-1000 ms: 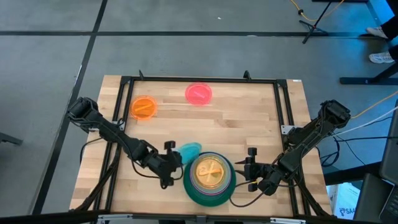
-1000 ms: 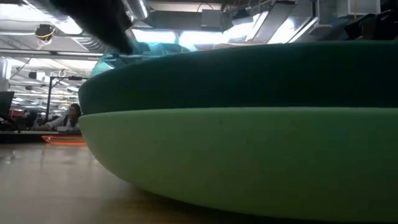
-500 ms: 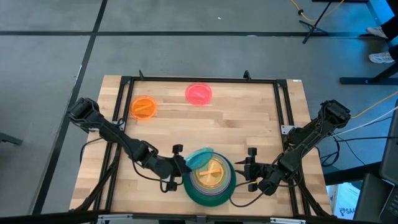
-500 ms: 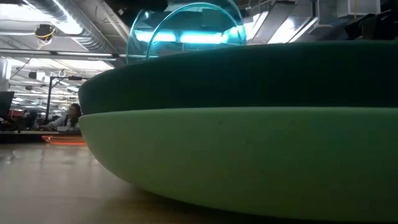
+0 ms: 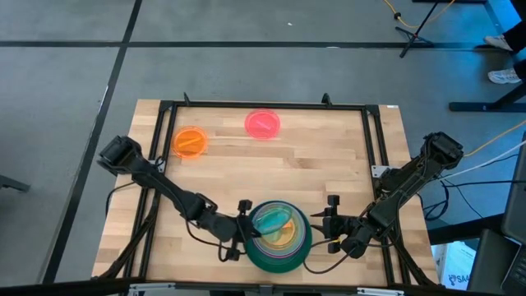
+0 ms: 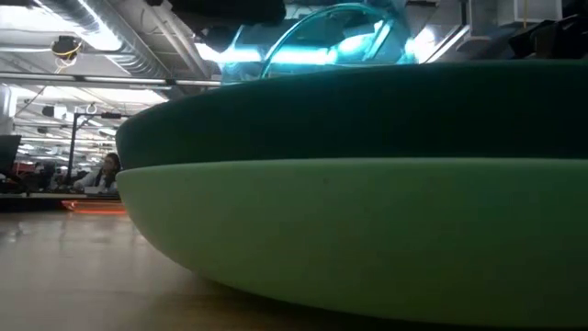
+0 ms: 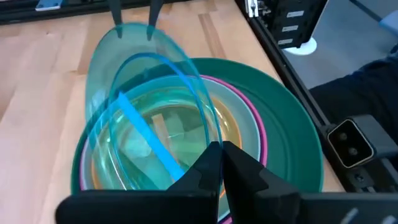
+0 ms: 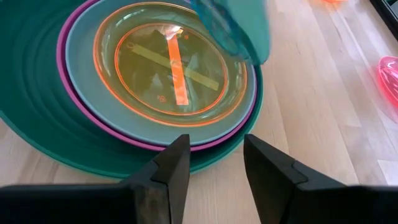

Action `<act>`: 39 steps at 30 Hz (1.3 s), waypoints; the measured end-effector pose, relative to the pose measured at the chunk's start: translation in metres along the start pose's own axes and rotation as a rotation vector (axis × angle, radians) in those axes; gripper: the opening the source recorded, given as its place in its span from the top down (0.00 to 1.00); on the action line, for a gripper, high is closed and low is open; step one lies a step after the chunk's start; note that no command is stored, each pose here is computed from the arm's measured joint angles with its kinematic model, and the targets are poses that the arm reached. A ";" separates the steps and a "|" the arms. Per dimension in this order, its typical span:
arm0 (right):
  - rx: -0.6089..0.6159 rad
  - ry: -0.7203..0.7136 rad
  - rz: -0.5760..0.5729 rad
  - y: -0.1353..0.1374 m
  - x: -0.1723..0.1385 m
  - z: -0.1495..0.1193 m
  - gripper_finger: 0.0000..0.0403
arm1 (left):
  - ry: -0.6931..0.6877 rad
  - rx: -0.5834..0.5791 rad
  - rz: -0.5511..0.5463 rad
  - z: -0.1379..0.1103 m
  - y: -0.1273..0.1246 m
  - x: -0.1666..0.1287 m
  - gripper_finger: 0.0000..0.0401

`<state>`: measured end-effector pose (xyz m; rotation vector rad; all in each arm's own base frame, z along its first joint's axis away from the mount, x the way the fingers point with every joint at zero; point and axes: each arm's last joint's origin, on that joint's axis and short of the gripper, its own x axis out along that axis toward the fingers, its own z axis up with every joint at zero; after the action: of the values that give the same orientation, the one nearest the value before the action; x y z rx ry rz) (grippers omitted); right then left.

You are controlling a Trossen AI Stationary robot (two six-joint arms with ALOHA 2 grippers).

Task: Stack plastic plates
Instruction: Stack the blue transparent plate on top of the bottom orange transparent plate, then stack the orange transparent plate on top of the blue transparent plate

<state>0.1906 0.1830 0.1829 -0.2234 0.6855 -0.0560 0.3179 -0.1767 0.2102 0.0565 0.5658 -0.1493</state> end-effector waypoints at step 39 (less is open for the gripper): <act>0.000 0.000 -0.001 0.000 0.000 0.000 0.65 | 0.512 -0.219 0.543 -0.033 0.054 -0.086 0.69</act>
<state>0.1905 0.1829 0.1829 -0.2237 0.6857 -0.0566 0.2370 -0.1095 0.2298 0.0338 1.0524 0.4699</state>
